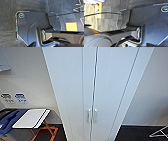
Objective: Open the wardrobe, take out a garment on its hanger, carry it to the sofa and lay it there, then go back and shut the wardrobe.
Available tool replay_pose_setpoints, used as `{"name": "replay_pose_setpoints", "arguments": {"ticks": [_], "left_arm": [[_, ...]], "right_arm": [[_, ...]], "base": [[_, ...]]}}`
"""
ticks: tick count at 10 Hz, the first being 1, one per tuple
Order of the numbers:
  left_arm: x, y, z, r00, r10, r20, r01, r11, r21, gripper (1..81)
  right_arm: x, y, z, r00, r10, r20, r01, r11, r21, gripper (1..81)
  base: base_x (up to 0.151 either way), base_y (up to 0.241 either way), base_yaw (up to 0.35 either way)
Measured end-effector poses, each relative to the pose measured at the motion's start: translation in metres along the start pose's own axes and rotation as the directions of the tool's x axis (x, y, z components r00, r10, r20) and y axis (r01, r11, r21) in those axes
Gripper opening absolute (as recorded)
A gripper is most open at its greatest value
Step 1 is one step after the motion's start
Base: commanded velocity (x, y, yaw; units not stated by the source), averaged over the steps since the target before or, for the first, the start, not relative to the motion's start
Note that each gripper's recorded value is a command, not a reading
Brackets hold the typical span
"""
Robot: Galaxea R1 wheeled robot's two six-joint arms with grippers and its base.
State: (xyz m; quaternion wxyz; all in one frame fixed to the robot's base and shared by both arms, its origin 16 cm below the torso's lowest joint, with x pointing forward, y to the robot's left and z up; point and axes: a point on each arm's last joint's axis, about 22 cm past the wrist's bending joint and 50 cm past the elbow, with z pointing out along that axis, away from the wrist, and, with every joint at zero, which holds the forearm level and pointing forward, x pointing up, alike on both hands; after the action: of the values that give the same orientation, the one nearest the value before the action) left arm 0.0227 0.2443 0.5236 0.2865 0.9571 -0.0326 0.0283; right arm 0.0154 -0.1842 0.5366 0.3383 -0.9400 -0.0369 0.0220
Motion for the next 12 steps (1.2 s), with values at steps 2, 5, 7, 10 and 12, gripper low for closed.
{"name": "replay_pose_setpoints", "arguments": {"ticks": [2, 5, 7, 10, 12], "left_arm": [[0.028, -0.006, -0.022, 0.999, 0.021, -0.026, -0.021, 1.000, -0.006, 81.1], [0.081, -0.004, -0.048, 0.994, 0.060, -0.091, -0.063, 0.998, -0.024, 81.1], [0.103, 0.002, -0.071, 0.990, 0.080, -0.116, -0.085, 0.996, -0.041, 81.1], [0.150, 0.021, -0.098, 0.966, 0.185, -0.181, -0.199, 0.978, -0.062, 81.1], [0.172, 0.030, -0.109, 0.945, 0.252, -0.210, -0.270, 0.961, -0.064, 81.1]], "right_arm": [[0.032, 0.000, -0.024, 0.999, -0.030, -0.038, 0.030, 0.999, 0.012, 81.1], [0.072, -0.027, -0.058, 0.993, -0.075, -0.088, 0.082, 0.994, 0.072, 81.1], [0.111, -0.039, -0.086, 0.983, -0.124, -0.136, 0.136, 0.987, 0.088, 81.1], [0.156, -0.067, -0.125, 0.962, -0.187, -0.198, 0.212, 0.970, 0.117, 81.1], [0.199, -0.081, -0.153, 0.932, -0.240, -0.270, 0.277, 0.955, 0.108, 81.1]], "base": [[0.000, 0.000, 0.000], [0.000, 0.000, 0.000], [0.000, 0.000, 0.000], [0.000, 0.000, 0.000], [0.000, 0.000, 0.000]]}}
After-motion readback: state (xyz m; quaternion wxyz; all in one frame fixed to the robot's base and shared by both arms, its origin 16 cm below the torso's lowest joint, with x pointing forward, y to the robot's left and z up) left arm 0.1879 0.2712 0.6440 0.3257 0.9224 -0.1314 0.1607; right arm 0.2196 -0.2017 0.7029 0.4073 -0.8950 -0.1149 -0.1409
